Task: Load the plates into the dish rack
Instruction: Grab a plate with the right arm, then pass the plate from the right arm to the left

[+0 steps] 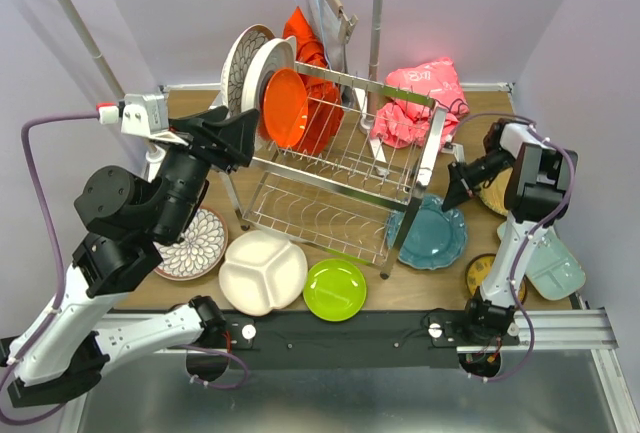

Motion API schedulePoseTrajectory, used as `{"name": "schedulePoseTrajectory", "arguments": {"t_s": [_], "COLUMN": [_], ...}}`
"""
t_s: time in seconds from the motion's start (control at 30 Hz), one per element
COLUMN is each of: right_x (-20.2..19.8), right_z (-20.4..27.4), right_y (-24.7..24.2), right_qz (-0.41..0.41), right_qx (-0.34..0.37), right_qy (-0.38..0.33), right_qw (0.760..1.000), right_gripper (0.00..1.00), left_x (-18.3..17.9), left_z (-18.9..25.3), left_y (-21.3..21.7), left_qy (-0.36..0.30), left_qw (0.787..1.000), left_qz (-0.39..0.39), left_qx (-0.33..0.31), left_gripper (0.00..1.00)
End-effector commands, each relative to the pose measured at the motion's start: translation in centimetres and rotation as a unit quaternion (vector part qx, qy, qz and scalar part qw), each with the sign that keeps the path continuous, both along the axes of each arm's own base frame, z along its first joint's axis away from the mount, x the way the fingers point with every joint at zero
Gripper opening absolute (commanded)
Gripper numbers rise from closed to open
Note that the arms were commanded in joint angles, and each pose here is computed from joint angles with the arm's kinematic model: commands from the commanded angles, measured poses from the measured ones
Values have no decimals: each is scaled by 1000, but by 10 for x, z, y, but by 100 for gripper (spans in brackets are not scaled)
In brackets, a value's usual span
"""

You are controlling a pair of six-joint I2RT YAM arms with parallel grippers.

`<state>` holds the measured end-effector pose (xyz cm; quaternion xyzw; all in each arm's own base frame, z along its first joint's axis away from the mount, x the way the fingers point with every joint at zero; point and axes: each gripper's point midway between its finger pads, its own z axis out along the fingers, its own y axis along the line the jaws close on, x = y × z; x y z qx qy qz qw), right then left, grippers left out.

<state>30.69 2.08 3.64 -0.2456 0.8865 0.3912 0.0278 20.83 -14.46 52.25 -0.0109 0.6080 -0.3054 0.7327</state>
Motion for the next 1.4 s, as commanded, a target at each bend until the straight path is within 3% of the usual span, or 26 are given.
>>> {"name": "schedulePoseTrajectory", "arguments": {"t_s": [0.0, 0.67, 1.03, 1.37], "right_x": [53, 79, 99, 115], "right_z": [38, 153, 232, 321], "right_y": [-24, -78, -89, -109], "right_qz": [-26, -133, -230, -330], "right_qx": [-37, -109, -129, -132], "right_qy": [-137, -264, -331, -420], "right_qw": [990, 949, 906, 835], "right_gripper": [1, 1, 1, 1], "left_x": [-4, -2, 0, 6], "left_z": [15, 45, 79, 108], "left_y": [15, -2, -20, -50], "left_qy": [-11, -51, -90, -118], "left_qw": [1000, 999, 996, 991], "left_qz": [18, -5, -29, -62], "left_qx": [-17, 0, 5, 5], "left_gripper": [71, 71, 71, 71]}}
